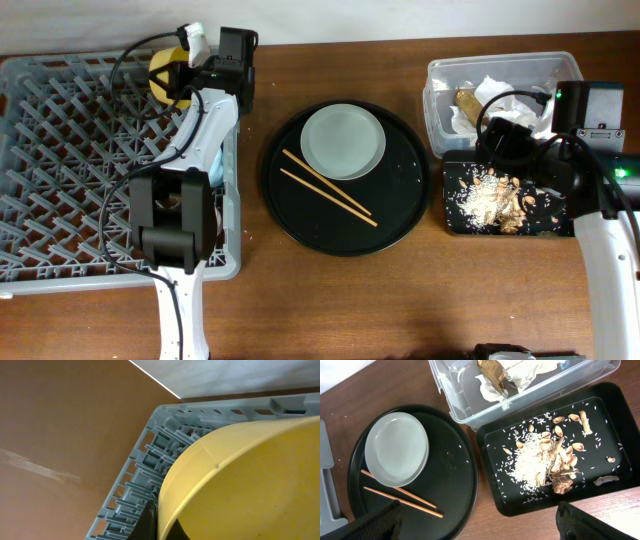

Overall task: Sort waste into correct bins and load items into the dishwasher rack
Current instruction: 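Carry the yellow bowl with the left gripper into the rack, then release the bowl and grasp the white plate rim with left gripper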

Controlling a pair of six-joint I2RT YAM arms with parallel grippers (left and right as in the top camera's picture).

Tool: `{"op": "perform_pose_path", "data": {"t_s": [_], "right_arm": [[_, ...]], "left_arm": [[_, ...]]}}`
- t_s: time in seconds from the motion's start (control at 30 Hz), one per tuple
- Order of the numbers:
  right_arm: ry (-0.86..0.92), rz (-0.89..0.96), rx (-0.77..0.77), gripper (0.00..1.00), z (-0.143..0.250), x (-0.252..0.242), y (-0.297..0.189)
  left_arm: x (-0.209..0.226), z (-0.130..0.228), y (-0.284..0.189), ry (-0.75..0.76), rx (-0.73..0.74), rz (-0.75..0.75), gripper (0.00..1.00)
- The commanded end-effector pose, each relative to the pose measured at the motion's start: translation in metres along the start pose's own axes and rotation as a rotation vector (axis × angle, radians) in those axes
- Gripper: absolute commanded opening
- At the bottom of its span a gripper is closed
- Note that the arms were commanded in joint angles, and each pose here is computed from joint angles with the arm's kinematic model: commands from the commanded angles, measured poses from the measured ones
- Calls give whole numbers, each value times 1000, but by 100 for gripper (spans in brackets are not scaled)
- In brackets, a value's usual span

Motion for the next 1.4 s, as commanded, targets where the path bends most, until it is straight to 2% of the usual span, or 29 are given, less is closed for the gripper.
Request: {"op": "perform_pose_path", "data": {"t_s": [0.0,0.2,0.27,0.47,0.57,0.63,0.7,0.9,0.97,1.0,1.23,1.33,1.37], "right_arm": [[9,18,-14,98,-3,-2,-1],[9,18,-14,99,-3,-2,-1],[9,18,-14,99,-3,-2,-1],[9,18,-14,98,-3,-2,-1],[9,18,-14,98,-3,-2,-1],[9,18,-14,99,-3,-2,-1],[9,18,-14,99,-3,-2,-1],[9,18,-14,98,-3,-2,-1],[9,18,-14,98,-3,-2,-1],[9,18,-14,99,-3,-2,-1],[9,18,-14,99,-3,-2,-1],[9,18,-14,98,-3,-2,-1],[9,18,-14,99,-3,-2,-1]], "left_arm": [[-12,3,0,46,-2,16,0],[-22,2,-14,66,-27,96,1],[-24,2,-18,68,-34,120,5],[-27,1,-24,71,-44,134,44],[-27,1,-24,72,-45,134,57],[-27,1,-25,76,-46,135,61],[-28,1,-28,92,-52,138,65],[-32,0,-55,194,-97,163,66],[-32,-2,-71,203,-122,181,77],[-32,-3,-77,205,-132,197,78],[-28,-8,-117,232,-199,418,79],[-22,-7,-139,225,-208,619,80],[-20,-5,-148,213,-189,734,81]]}}
Point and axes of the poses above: each gripper's point midway between its finger pads, its own y axis out along the fingers, its own x axis along the line the jaws close on, z = x × y, the point moved 10 cm from there along -y, back along the fingers
